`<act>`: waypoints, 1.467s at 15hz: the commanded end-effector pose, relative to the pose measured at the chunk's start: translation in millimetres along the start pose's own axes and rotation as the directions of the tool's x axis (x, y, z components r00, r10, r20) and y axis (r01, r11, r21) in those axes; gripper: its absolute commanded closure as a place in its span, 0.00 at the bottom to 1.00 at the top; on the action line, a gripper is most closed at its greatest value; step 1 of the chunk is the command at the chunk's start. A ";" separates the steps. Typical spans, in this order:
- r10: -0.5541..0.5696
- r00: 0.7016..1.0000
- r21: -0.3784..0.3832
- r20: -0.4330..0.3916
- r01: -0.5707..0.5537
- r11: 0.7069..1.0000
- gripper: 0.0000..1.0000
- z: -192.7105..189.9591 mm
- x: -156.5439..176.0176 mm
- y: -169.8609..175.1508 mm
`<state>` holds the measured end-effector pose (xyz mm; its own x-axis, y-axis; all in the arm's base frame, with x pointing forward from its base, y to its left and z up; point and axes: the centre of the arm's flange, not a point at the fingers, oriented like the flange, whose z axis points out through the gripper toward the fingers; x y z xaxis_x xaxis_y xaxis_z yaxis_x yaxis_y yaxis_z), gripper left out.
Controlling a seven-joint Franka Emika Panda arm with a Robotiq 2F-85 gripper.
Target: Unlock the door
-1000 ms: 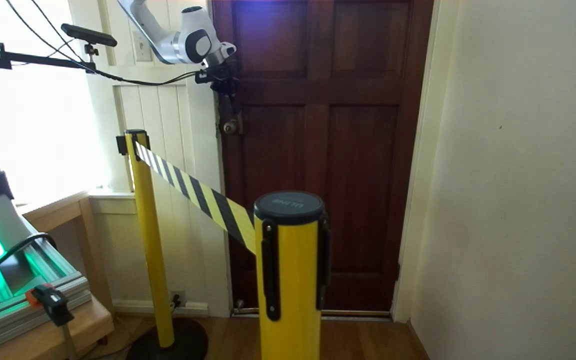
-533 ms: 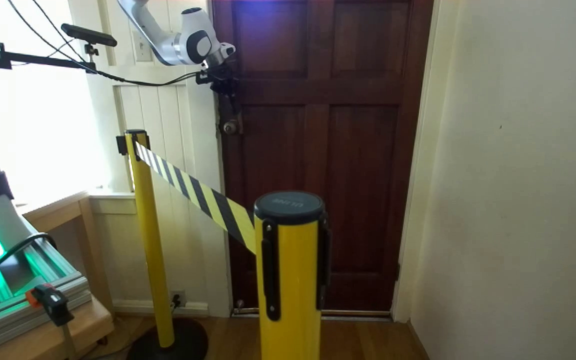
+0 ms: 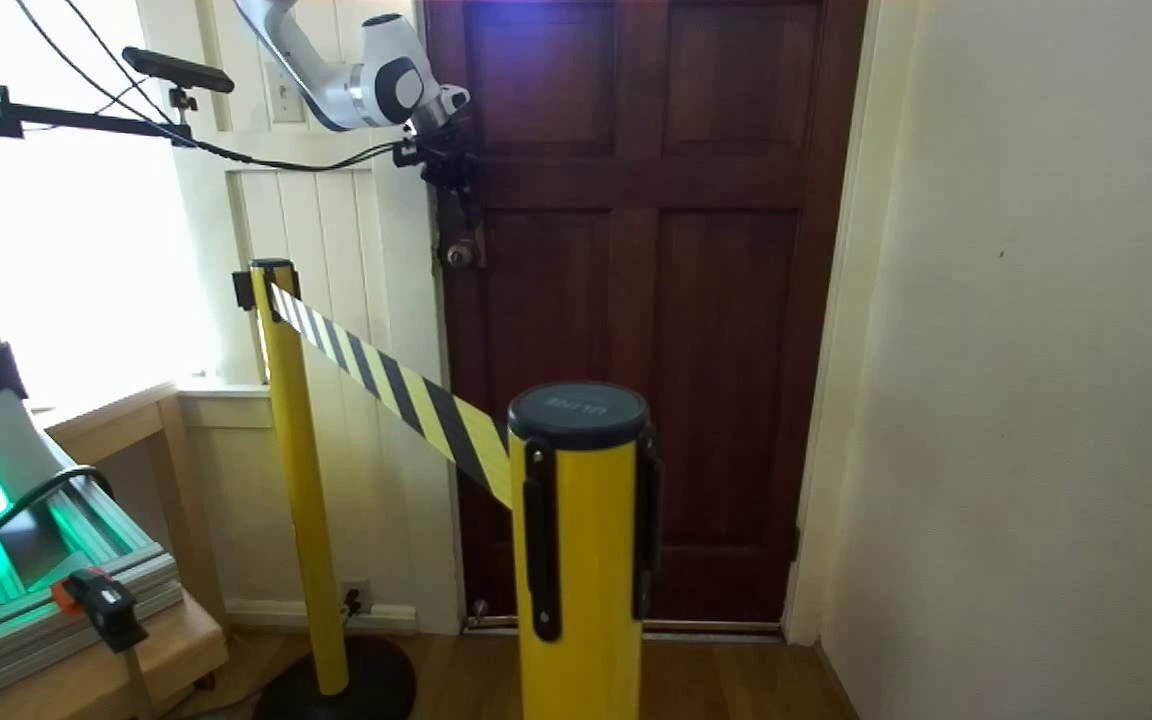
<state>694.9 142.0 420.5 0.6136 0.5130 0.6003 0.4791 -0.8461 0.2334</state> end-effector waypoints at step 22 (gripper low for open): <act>-0.042 0.995 -0.003 0.085 0.042 0.999 1.00 28.4 -8.7 -6.5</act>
<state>700.8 135.3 392.5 0.6914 0.5351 0.4855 0.4796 -0.8424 0.2455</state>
